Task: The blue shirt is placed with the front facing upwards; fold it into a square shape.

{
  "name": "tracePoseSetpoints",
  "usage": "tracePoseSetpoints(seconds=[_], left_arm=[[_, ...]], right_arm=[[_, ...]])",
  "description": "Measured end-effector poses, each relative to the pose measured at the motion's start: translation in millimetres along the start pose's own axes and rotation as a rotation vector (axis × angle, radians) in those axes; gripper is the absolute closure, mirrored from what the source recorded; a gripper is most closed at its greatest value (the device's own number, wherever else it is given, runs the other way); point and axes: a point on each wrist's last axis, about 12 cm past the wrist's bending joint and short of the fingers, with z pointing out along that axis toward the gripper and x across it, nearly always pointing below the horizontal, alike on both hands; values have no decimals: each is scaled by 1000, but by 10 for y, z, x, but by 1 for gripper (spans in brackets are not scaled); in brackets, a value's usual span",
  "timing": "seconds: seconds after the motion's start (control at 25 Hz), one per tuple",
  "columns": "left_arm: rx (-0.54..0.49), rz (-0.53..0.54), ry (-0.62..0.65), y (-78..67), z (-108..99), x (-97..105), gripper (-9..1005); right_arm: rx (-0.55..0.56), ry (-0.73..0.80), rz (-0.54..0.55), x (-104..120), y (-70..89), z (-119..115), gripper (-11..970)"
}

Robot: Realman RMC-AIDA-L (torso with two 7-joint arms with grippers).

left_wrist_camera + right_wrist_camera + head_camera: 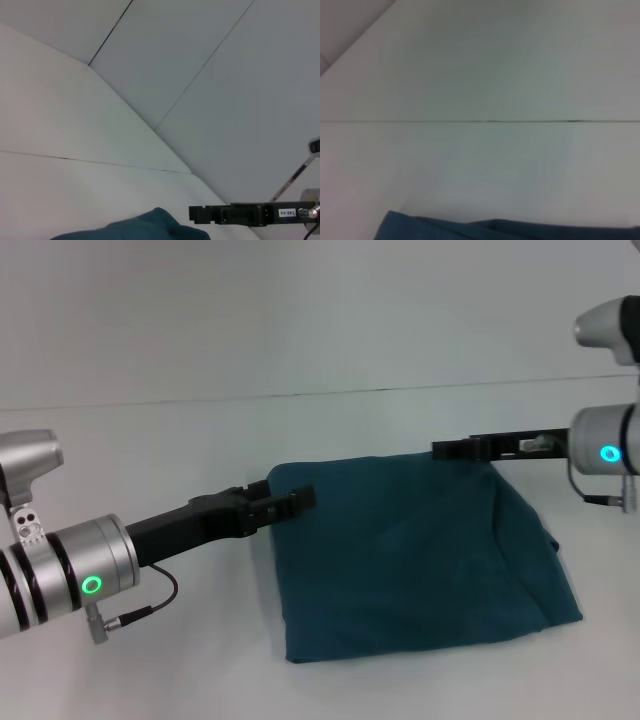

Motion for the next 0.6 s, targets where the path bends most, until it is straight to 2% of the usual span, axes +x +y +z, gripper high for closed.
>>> tracePoseSetpoints(seconds=[0.28, 0.6], left_arm=[[-4, -4, 0, 7, -14, 16, 47], [-7, -7, 3, 13, -25, 31, 48]], right_arm=[[-1, 2, -84, -19, 192, 180, 385], [34, 19, -131, 16, 265, 309, 385]])
